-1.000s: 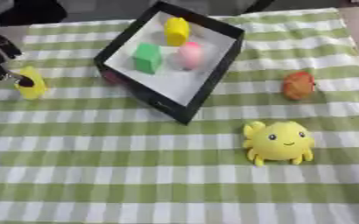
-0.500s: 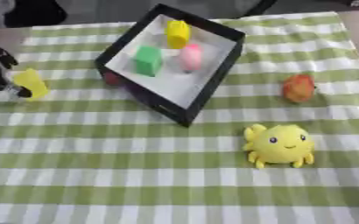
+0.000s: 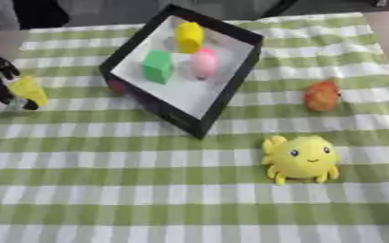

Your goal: Pick up objects on the table and place them in the box.

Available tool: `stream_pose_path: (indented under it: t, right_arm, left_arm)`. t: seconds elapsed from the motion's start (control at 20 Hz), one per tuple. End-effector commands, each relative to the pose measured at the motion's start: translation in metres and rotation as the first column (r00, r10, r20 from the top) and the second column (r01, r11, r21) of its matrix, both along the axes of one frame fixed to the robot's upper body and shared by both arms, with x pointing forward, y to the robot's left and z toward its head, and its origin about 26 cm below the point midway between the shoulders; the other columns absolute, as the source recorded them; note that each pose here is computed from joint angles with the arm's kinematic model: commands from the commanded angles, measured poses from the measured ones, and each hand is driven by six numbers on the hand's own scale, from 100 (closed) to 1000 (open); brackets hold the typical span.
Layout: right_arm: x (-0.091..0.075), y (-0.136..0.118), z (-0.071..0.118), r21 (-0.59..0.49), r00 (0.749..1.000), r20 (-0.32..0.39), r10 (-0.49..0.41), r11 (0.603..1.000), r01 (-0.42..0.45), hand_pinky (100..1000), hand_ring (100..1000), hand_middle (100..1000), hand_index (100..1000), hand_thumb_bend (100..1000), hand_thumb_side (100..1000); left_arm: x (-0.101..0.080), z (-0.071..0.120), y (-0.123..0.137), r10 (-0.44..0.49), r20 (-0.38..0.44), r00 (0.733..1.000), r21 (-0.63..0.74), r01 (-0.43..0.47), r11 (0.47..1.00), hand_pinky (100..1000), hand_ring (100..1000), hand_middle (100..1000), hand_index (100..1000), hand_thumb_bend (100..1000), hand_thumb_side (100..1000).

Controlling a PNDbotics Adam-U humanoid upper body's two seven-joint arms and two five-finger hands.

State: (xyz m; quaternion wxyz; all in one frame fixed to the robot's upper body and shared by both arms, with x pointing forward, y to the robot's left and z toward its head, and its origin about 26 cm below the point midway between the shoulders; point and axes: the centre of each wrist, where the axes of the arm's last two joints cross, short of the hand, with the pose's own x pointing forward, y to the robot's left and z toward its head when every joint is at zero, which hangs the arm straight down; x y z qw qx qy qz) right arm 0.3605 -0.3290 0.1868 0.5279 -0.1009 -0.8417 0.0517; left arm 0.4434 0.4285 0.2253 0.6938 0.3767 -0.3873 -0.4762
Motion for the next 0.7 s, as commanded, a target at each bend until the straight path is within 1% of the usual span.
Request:
stream_pose_path:
  t: [0.05, 0.15, 0.3, 0.35, 0.4, 0.55, 0.6, 0.7]
  right_arm:
    - [-0.0027, -0.0031, 0.0157, -0.017, 0.999, 0.042, -0.001, 1.000, 0.001, 837, 847, 816, 874, 100, 870]
    - [-0.0026, -0.0029, 0.0158, -0.015, 0.999, 0.043, -0.001, 1.000, 0.002, 837, 847, 815, 874, 100, 871]
    - [-0.0025, -0.0027, 0.0161, -0.013, 0.999, 0.044, -0.001, 1.000, 0.001, 837, 847, 816, 874, 100, 873]
    - [-0.0025, -0.0026, 0.0163, -0.013, 0.999, 0.045, 0.000, 1.000, 0.001, 837, 847, 816, 874, 100, 877]
    - [-0.0025, -0.0025, 0.0165, -0.013, 0.999, 0.046, 0.000, 1.000, 0.000, 837, 847, 816, 874, 100, 875]
    - [-0.0025, -0.0025, 0.0165, -0.012, 0.999, 0.046, 0.000, 1.000, 0.000, 837, 847, 816, 874, 100, 876]
    - [-0.0026, -0.0025, 0.0162, -0.011, 0.999, 0.045, 0.000, 1.000, 0.001, 837, 847, 816, 874, 100, 877]
    - [-0.0026, -0.0028, 0.0153, -0.011, 0.999, 0.042, -0.002, 1.000, 0.002, 837, 847, 816, 874, 100, 879]
  left_arm:
    - [-0.0015, 0.0177, 0.0069, 0.019, 0.049, 0.999, 0.006, -0.019, 1.000, 843, 833, 790, 865, 675, 310]
    - [-0.0012, 0.0161, 0.0075, 0.025, 0.048, 0.999, 0.007, -0.025, 1.000, 841, 830, 787, 862, 669, 309]
    - [-0.0008, 0.0130, 0.0088, 0.035, 0.041, 0.999, 0.011, -0.035, 0.999, 832, 808, 761, 832, 556, 284]
    - [-0.0006, 0.0120, 0.0090, 0.036, 0.038, 0.999, 0.010, -0.037, 0.999, 830, 804, 756, 826, 555, 283]
    - [-0.0005, 0.0114, 0.0092, 0.038, 0.036, 0.999, 0.008, -0.038, 0.999, 827, 798, 749, 810, 476, 276]
    - [0.0004, 0.0111, 0.0082, 0.036, 0.035, 0.999, -0.002, -0.036, 0.999, 820, 787, 733, 777, 366, 256]
    - [0.0008, 0.0115, 0.0073, 0.031, 0.034, 0.999, -0.008, -0.031, 0.999, 818, 781, 726, 767, 316, 252]
    - [0.0015, 0.0131, 0.0054, 0.022, 0.033, 0.999, -0.015, -0.022, 1.000, 817, 778, 721, 757, 261, 241]
